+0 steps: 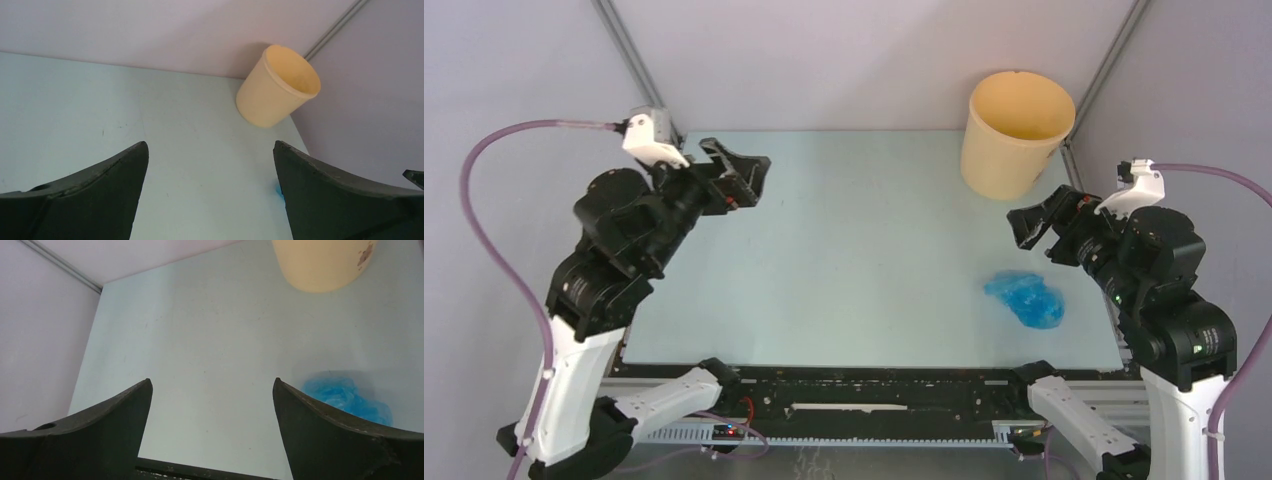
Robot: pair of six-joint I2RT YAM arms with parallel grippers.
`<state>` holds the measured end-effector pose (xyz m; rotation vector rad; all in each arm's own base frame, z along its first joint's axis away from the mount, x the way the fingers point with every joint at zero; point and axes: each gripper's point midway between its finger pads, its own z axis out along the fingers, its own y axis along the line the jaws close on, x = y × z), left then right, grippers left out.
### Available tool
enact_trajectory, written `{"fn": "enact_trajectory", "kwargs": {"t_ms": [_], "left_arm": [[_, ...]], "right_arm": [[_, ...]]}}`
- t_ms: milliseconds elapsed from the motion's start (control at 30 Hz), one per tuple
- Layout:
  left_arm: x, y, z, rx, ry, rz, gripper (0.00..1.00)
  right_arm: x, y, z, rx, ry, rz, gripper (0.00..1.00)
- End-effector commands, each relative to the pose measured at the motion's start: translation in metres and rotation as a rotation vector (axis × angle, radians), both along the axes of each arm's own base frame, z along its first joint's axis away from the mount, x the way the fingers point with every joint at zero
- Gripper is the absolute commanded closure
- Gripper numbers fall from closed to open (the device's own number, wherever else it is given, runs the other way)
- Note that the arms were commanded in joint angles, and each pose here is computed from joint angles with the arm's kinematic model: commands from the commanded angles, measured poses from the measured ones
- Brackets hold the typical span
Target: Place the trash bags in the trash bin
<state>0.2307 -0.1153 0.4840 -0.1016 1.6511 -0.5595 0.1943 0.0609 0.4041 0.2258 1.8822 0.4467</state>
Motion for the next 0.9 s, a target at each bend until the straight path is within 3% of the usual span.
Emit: {"fn": "enact_trajectory", "kwargs": {"t_ms": [0,500,700,867], "left_arm": [[0.012,-0.015,0.000,0.021,-0.017,-0.017,0.00],[0.026,-0.024,-0.016,0.105,0.026,-0.003,0.00],[0.027,-0.026,-0.034,0.147,0.063,-0.013,0.00],[0.030,-0.037,-0.047,0.195,0.092,-0.068,0.00]], "right_arm": [[-0.001,-0.007,-0.003,-0.006,0.004,-0.037,0.01],[0.063,0.005,-0.024,-0.018,0.112,-0.078,0.00],[0.118,-0.007,-0.025,0.054,0.150,-0.204,0.00],[0.176,-0.051,-0.029,0.134,0.184,-0.354,0.01]]}}
